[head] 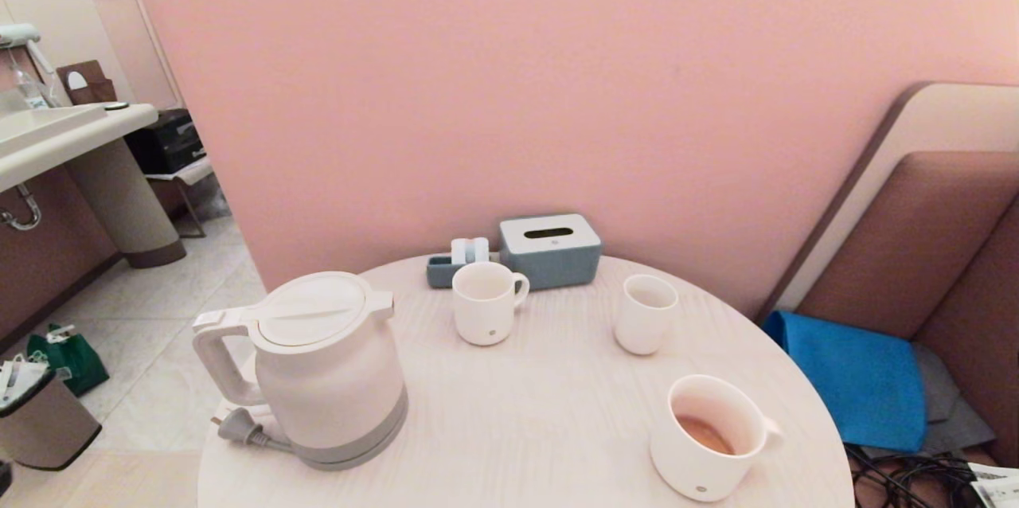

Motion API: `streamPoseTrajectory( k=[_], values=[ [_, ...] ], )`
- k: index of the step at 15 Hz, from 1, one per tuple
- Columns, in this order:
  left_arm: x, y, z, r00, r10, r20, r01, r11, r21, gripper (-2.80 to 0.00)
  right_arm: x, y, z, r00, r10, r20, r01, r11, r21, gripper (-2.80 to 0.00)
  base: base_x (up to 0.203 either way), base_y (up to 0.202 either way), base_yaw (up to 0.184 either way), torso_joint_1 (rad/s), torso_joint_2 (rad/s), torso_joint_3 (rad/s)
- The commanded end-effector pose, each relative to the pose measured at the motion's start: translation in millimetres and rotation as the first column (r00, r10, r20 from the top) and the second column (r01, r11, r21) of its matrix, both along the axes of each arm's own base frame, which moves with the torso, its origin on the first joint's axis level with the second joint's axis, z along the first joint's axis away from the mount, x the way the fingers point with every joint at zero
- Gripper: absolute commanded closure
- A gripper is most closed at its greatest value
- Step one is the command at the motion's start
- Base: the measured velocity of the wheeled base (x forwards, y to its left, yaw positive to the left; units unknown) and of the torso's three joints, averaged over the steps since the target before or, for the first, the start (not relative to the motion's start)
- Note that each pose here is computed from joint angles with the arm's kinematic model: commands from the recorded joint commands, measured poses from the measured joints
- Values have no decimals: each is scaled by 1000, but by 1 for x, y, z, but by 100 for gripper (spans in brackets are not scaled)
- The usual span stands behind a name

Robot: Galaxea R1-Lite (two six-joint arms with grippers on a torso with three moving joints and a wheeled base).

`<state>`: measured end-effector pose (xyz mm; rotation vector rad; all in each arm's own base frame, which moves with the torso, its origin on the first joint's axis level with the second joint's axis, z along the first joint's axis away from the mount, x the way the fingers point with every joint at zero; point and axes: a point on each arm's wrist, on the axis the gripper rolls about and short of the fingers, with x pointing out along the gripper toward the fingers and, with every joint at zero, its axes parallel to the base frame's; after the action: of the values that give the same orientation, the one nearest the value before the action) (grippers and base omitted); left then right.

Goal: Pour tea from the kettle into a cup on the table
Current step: Pick up the cup

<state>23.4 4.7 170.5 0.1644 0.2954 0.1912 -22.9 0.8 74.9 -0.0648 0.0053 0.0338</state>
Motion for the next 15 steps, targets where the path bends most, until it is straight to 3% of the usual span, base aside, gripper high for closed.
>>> streamPoseTrajectory(
  k=[1, 5, 7, 8, 9, 10, 11, 12, 14, 15],
  values=[
    [-27, 2, -7, 994, 89, 61, -92, 995, 46, 0, 0, 0, 0, 1000, 0, 0, 0, 1000, -1, 0, 0, 0, 0, 0, 0, 0],
    [-54, 3, -35, 979, 135, 153, -147, 987, 66, 0, 0, 0, 0, 1000, 0, -1, 0, 1000, 2, 0, 0, 0, 0, 0, 0, 0],
    [-63, 3, -58, 973, 118, 199, -136, 988, 75, 0, 0, 0, 0, 1000, 0, -3, 0, 1000, 4, 0, 0, 0, 0, 0, 0, 0],
    [-60, 1, -73, 978, 57, 203, -74, 994, 79, 0, 0, 0, 0, 1000, 2, 0, -2, 1000, 4, 0, 0, 0, 0, 0, 0, 0],
    [-54, -1, -80, 965, -35, 259, 16, 997, 74, 0, 0, 0, 0, 1000, 0, 0, 0, 1000, 4, 0, 0, 0, 0, 0, 0, 0],
    [-50, -3, -77, 921, -153, 357, 133, 988, 79, 0, 0, 0, 0, 1000, 0, -1, 0, 1000, 4, 0, 0, 0, 0, 0, 0, 0],
    [-50, -5, -74, 886, -227, 403, 208, 974, 91, 0, 0, 0, 0, 1000, 0, 0, 0, 1000, 4, 0, 0, 0, 0, 0, 0, 0],
    [-48, -5, -78, 891, -243, 384, 232, 970, 74, 0, 0, 0, 0, 1000, 0, 0, 0, 1000, 4, 0, 0, 0, 0, 0, 0, 0],
    [-46, -6, -95, 931, -240, 276, 257, 966, -29, 0, 0, 0, 0, 1000, 0, 0, 0, 1000, 4, 0, 0, 0, 0, 0, 0, 0],
    [-46, -6, -96, 932, -231, 279, 255, 965, -55, 0, 0, 0, 0, 1000, 0, -1, 0, 1000, 4, 0, 0, 0, 0, 0, 0, 0]
  ],
)
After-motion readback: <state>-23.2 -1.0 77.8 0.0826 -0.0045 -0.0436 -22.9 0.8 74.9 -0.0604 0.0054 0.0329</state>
